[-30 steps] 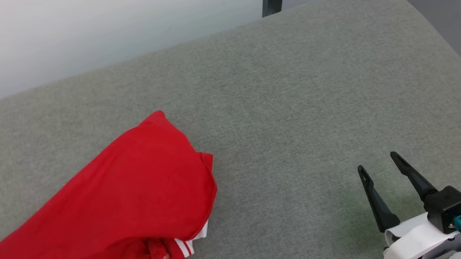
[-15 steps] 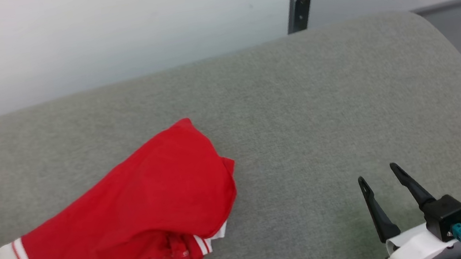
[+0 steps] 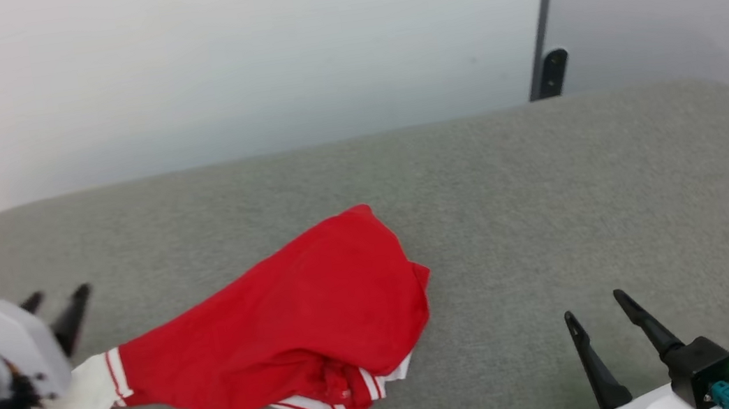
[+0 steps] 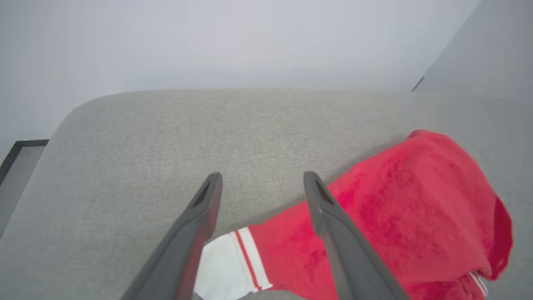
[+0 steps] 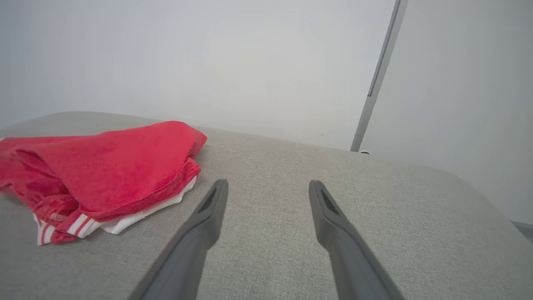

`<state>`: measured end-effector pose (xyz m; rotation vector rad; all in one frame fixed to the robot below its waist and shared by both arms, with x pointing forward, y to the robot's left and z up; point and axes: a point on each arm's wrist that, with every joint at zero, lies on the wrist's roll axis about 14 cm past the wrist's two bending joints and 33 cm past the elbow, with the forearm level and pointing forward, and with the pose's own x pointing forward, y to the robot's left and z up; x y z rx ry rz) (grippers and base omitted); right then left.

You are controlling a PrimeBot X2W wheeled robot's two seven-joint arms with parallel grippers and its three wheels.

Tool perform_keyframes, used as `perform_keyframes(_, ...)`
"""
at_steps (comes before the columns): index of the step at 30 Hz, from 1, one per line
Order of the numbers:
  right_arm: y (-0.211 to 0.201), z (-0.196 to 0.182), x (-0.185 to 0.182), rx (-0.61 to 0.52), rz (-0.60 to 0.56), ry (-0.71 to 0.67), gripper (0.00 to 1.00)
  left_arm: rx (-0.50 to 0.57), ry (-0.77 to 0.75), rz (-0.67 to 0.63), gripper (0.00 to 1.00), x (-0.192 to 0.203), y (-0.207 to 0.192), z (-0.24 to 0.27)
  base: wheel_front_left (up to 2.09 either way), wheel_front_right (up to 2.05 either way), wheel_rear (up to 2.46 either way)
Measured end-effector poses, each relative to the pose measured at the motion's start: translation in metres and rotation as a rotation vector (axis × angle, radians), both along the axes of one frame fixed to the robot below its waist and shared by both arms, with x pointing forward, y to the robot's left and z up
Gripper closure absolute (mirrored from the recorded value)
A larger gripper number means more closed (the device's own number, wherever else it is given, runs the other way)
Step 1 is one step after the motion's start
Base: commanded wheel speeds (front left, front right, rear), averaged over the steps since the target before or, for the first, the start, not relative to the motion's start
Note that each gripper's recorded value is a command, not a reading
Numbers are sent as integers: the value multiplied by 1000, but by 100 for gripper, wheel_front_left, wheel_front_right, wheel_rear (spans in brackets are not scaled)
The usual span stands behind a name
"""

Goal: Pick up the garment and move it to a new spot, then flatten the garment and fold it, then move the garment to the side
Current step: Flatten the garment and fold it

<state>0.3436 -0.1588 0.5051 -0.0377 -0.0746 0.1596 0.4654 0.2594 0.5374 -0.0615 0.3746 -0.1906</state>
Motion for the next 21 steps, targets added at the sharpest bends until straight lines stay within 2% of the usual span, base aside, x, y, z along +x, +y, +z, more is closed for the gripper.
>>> perform_keyframes(7,27,9,-1,8,81,-30,0,-63,-224,5,0,-30,-18,14,0,0,0)
perform_keyframes(9,34,11,-2,8,101,-36,0,-52,-287,-13,0,-41,-26,15,0,0,0)
perform_keyframes(12,42,10,-4,11,125,-34,0,-84,-328,9,0,-56,-31,9,0,0,0)
perform_keyframes(17,52,12,-4,17,153,-39,0,-75,-361,15,0,-76,-39,1,0,0,0)
perform_keyframes(21,55,13,-4,15,166,-42,0,-76,-449,44,0,-83,-41,20,0,0,0)
